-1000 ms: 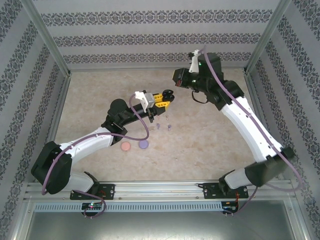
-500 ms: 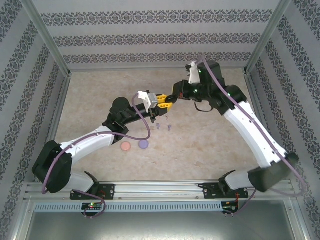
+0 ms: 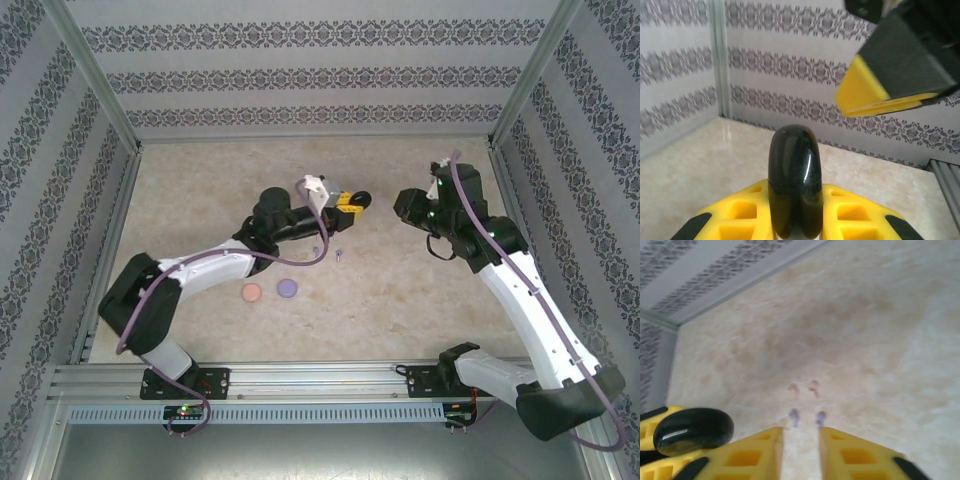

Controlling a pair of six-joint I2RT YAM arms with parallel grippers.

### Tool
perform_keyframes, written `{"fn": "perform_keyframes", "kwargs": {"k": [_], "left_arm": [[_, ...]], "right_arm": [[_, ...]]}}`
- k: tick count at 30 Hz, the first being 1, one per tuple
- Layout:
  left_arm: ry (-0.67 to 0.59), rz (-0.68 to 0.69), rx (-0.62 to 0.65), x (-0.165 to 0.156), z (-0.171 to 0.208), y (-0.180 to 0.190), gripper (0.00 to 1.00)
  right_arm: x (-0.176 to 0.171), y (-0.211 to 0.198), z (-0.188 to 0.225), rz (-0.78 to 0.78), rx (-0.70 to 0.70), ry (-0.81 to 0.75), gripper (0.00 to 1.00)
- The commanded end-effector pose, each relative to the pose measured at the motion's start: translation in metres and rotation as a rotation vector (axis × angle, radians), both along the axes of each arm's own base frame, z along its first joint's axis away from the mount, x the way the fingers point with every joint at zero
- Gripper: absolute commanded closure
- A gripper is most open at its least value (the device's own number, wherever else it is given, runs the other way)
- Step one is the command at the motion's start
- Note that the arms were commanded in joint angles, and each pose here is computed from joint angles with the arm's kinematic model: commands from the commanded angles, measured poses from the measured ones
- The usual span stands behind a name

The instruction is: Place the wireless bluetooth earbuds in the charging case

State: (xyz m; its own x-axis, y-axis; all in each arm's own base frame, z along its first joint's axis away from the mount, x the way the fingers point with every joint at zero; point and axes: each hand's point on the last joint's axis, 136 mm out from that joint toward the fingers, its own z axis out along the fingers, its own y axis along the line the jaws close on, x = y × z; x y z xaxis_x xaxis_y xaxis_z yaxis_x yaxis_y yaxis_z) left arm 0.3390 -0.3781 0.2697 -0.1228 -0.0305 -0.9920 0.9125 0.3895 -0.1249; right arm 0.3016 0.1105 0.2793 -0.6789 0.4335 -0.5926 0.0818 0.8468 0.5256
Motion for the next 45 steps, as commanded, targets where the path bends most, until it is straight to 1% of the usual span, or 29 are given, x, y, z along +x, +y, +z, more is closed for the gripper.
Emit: {"fn": "perform_keyframes", "kwargs": {"k": [1,3,7,9,12,15,18,23,26,32,34,35,37,40,45], "left_arm": [[0.250,0.014,-0.005,0.007,-0.030,-0.029,1.00],[0.359,0.035,0.002,0.012,-0.053,-0.046,1.00],[0.534,0.090,0.021,0.019,-0.095,-0.074,1.00],[0.637,0.114,0.036,0.022,-0.118,-0.086,1.00],[0.761,0.157,0.059,0.027,-0.147,-0.098,1.00],[0.860,0.200,0.091,0.032,-0.173,-0.104,1.00],[0.931,0.227,0.117,0.035,-0.192,-0.108,0.98],[1.010,0.257,0.155,0.036,-0.214,-0.111,0.90],[1.062,0.298,0.228,0.034,-0.231,-0.106,0.84],[1.079,0.369,0.291,0.031,-0.240,-0.091,0.67],[1.066,0.393,0.307,0.033,-0.234,-0.085,0.50],[1.057,0.399,0.314,0.033,-0.231,-0.083,0.47],[1.026,0.415,0.330,0.035,-0.220,-0.077,0.38],[0.974,0.433,0.340,0.040,-0.200,-0.065,0.34],[0.899,0.494,0.320,0.047,-0.162,-0.034,0.32]], "right_arm": [[-0.004,-0.025,-0.013,-0.109,-0.017,-0.006,0.62],[-0.009,-0.030,-0.029,-0.119,-0.022,0.017,0.56],[-0.018,-0.039,-0.044,-0.138,-0.027,0.041,0.43],[-0.020,-0.041,-0.051,-0.143,-0.022,0.053,0.38],[-0.021,-0.039,-0.058,-0.134,0.002,0.063,0.34],[-0.021,-0.036,-0.059,-0.120,0.026,0.065,0.34],[-0.022,-0.034,-0.056,-0.108,0.047,0.063,0.34],[-0.023,-0.031,-0.054,-0.091,0.053,0.063,0.33],[-0.024,-0.031,-0.056,-0.089,0.051,0.068,0.33],[-0.027,-0.032,-0.053,-0.085,0.043,0.071,0.26],[-0.029,-0.034,-0.048,-0.089,0.040,0.065,0.21],[-0.030,-0.034,-0.045,-0.088,0.040,0.061,0.20],[-0.032,-0.036,-0.042,-0.093,0.040,0.057,0.20],[-0.036,-0.037,-0.034,-0.097,0.047,0.045,0.20],[-0.042,-0.041,-0.022,-0.117,0.054,0.013,0.20]]}}
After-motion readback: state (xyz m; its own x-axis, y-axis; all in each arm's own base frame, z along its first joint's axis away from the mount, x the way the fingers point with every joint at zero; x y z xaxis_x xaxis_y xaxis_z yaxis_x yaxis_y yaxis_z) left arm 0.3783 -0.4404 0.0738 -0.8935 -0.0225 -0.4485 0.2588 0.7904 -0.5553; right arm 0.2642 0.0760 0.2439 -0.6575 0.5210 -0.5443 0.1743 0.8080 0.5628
